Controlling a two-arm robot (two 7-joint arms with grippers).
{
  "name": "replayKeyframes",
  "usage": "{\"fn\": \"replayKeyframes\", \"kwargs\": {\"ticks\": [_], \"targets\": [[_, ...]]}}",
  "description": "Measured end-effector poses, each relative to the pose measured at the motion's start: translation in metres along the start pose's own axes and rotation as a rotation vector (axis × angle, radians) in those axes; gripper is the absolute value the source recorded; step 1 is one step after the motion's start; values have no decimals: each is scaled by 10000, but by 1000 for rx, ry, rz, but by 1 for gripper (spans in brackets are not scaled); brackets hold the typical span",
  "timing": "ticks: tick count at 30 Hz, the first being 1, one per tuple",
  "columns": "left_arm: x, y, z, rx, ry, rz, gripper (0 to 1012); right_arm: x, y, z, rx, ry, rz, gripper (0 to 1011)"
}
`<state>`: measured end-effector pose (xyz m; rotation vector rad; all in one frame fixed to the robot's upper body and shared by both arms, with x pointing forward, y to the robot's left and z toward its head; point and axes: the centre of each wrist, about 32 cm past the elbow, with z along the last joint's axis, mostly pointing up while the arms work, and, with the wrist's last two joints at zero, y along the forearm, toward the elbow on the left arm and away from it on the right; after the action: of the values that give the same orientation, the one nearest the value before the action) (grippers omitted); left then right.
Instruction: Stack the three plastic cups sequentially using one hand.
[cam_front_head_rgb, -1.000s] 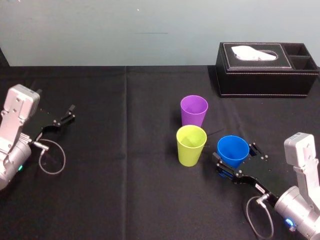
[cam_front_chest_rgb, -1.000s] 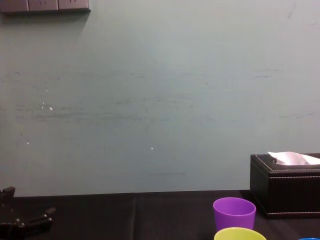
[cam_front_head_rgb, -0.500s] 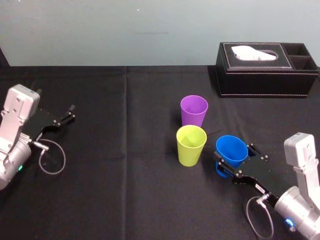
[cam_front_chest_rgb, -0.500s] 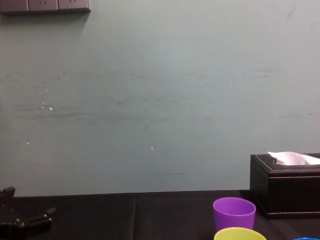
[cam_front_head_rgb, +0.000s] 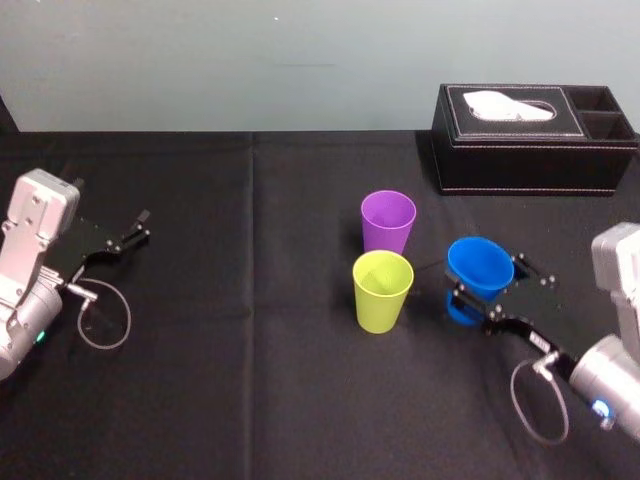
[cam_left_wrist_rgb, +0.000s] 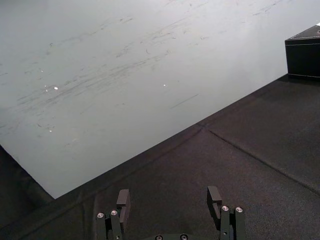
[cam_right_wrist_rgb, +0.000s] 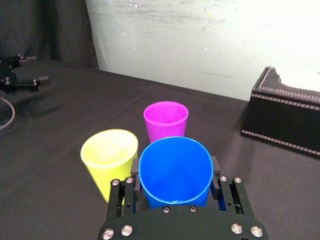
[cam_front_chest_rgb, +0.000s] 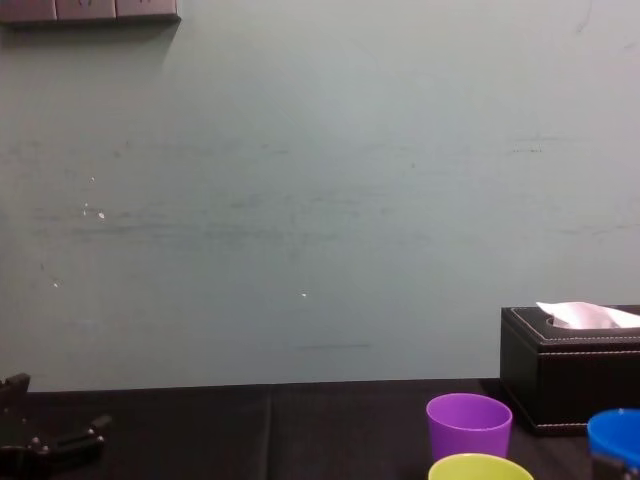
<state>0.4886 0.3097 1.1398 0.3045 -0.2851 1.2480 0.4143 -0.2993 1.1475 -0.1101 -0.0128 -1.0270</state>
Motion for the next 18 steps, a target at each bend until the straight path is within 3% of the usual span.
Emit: {"fn": "replayKeyframes", "kwargs": {"ticks": [10, 18], "targets": [[0, 0, 0, 0, 0, 0, 1011, 249, 243, 438, 19, -1, 26, 744], [0, 0, 0, 0, 0, 0, 1011, 318, 417, 648, 34, 17, 48, 744]]}}
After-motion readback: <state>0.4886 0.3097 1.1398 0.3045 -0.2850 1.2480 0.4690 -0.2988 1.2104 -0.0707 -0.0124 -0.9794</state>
